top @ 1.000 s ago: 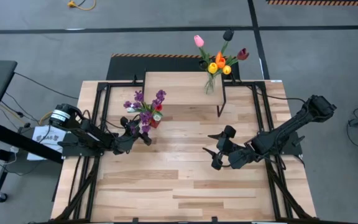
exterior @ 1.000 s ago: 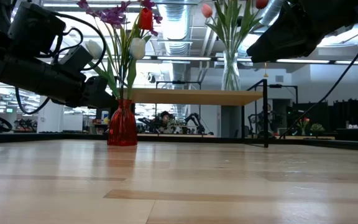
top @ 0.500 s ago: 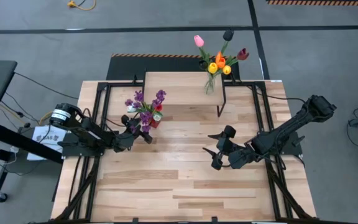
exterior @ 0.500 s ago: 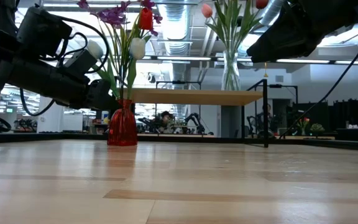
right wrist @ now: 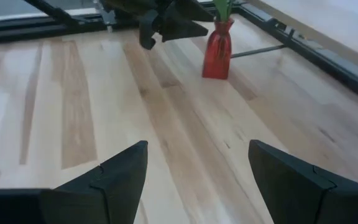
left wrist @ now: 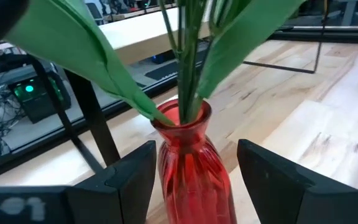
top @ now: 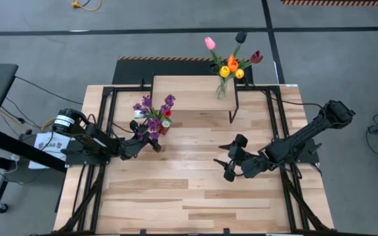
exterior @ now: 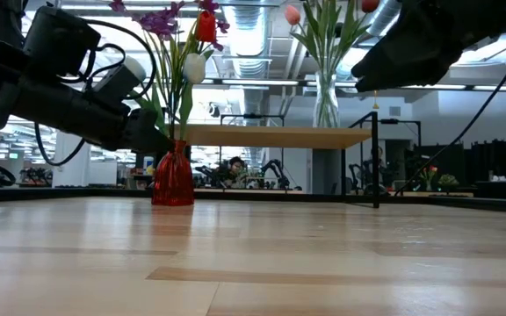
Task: Pick and place flowers into a vace then onto a shelf
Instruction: Put the red flower vase on the shelf
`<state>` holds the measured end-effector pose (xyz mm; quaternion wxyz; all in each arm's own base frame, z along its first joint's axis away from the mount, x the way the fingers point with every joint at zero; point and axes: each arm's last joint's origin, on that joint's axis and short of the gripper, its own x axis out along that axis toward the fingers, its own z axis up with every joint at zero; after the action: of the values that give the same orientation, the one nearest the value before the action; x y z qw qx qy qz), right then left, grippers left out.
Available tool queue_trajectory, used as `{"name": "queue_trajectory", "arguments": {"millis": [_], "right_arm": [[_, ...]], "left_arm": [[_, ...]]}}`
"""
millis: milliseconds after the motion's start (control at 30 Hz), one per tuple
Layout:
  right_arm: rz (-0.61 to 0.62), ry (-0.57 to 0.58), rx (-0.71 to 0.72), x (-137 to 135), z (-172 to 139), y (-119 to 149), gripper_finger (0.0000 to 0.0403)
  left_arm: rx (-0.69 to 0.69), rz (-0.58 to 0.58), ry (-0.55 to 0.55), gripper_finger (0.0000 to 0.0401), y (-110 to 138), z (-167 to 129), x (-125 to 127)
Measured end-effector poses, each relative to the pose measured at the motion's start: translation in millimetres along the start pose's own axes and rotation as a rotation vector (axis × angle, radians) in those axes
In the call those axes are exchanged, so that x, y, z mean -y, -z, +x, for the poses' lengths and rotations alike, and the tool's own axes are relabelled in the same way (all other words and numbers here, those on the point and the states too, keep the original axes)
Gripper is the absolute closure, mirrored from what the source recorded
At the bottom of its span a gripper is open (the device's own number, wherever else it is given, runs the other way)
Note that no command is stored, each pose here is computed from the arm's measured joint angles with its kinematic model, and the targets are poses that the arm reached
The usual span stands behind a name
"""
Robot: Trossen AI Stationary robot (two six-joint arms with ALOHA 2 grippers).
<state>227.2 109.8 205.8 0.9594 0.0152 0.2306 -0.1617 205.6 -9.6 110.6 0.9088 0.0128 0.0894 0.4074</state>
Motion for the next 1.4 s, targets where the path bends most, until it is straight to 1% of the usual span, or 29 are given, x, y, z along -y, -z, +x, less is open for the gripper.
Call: {"name": "queue_trajectory", "arguments": {"millis": [133,200,267,367,500,567,633,733,833,867,1000,1100,1200,1333,1400], "right_arm": [[0.037,-0.009,0.010,-4,2,1,0.0132],[0.017,-0.007,-0.003,-6,6,5,0.0132],[0.023,-0.008,0.003,-11,11,7,0.0132],[-0.002,0.013,-0.024,-13,20,16,0.0132],[0.032,0.064,0.008,-14,37,19,0.0141],[0.054,0.084,0.016,-13,48,21,0.0160],[0.078,0.108,0.017,-10,59,24,0.0194],[0.141,0.136,0.020,-6,77,30,0.0273],[0.225,0.179,0.046,0,96,37,0.0370],[0.251,0.192,0.064,2,103,40,0.0385],[0.347,0.243,0.176,5,136,48,0.0389],[0.352,0.280,0.211,6,163,53,0.0400],[0.343,0.288,0.202,8,191,53,0.0399],[0.328,0.310,0.216,13,219,43,0.0401],[0.309,0.311,0.223,18,228,36,0.0402]], "left_arm": [[-0.001,0.017,0.019,0.0184,2,-4,1],[-0.002,0.026,0.026,0.0184,3,-8,2],[-0.001,0.027,0.047,0.0184,4,-12,4],[0.001,0.019,0.065,0.0184,6,-18,6],[0.016,0.030,0.071,0.0184,8,-30,11],[0.028,0.036,0.070,0.0184,9,-37,14],[0.039,0.041,0.081,0.0184,9,-45,17],[0.052,0.049,0.119,0.0184,10,-56,21],[0.061,0.054,0.158,0.0184,11,-66,24],[0.065,0.056,0.164,0.0184,11,-69,25],[0.079,0.061,0.194,0.0184,12,-80,28],[0.087,0.064,0.221,0.0184,13,-88,29],[0.095,0.089,0.254,0.0184,14,-95,31],[0.102,0.118,0.295,0.0184,16,-103,29],[0.099,0.101,0.315,0.0184,18,-106,23]]}}
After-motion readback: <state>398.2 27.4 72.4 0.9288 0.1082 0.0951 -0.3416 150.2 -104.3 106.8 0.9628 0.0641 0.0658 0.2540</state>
